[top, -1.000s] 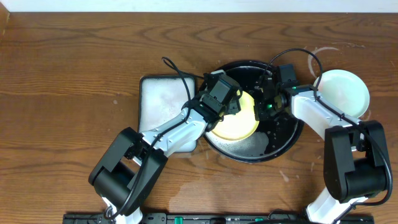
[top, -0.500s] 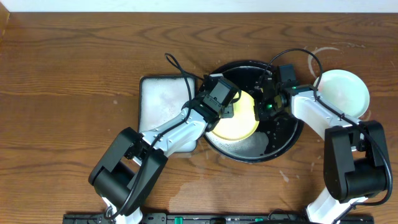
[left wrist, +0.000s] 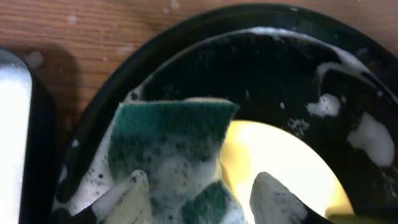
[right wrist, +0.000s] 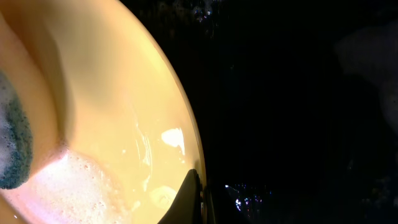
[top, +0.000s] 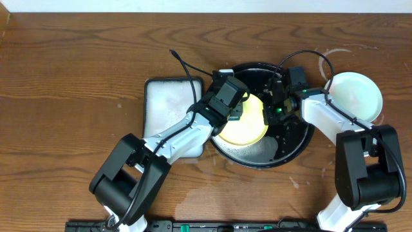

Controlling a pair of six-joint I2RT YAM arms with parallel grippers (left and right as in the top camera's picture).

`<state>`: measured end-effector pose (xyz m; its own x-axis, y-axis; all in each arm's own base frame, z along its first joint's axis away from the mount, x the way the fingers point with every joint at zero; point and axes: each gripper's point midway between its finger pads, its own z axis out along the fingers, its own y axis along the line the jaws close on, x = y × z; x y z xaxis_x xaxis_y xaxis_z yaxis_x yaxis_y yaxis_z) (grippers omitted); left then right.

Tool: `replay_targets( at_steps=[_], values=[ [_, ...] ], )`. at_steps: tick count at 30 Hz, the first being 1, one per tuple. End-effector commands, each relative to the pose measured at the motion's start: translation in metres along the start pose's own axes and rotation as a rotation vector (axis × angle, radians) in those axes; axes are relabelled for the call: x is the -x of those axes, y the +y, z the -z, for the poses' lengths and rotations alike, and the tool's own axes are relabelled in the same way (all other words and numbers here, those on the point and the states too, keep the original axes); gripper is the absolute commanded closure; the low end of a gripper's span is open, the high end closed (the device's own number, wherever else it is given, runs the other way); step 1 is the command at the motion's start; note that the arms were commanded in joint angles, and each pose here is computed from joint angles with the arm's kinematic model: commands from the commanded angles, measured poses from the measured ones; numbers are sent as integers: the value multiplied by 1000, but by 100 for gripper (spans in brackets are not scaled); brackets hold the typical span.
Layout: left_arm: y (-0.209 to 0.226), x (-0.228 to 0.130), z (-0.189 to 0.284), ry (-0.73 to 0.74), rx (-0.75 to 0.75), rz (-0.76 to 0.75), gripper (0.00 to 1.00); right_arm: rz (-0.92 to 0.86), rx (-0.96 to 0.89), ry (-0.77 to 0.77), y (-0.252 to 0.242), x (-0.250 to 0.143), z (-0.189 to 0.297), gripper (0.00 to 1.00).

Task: Clean dirty plates on tray and stack at the side
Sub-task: 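Keep scrubbing the yellow plate surface with the left-held sponge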

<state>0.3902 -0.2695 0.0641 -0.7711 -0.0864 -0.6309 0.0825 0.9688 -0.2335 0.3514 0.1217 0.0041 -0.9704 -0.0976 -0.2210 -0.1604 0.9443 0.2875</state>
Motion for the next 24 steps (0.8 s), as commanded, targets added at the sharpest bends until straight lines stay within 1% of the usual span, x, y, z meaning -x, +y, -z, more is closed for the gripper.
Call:
replay_targets(
  at_steps=[1, 8, 9, 13, 17, 18, 19, 21, 24],
  values=[
    [16, -12, -16, 20, 64, -39, 42, 27, -10, 44, -1, -10, -9, 99],
    [27, -24, -29, 46, 106, -70, 42, 26, -10, 47, -1, -10, -9, 99],
    [28, -25, -30, 49, 108, -70, 43, 26, -10, 47, -1, -10, -9, 99],
    [28, -25, -30, 50, 108, -70, 54, 26, -10, 47, -1, -10, -9, 99],
    [29, -28, -29, 60, 112, -74, 54, 26, -10, 47, -1, -10, -9, 99],
    [29, -29, -29, 66, 111, -75, 54, 26, -10, 46, -1, -10, -9, 99],
    [28, -32, -29, 79, 104, -76, 51, 26, -10, 46, -1, -10, -9, 99],
    [23, -38, -29, 109, 71, -74, 40, 26, -10, 46, -1, -10, -9, 99],
    [16, -45, -28, 144, 34, -43, 39, 26, -10, 46, -1, -10, -9, 99]
  ],
)
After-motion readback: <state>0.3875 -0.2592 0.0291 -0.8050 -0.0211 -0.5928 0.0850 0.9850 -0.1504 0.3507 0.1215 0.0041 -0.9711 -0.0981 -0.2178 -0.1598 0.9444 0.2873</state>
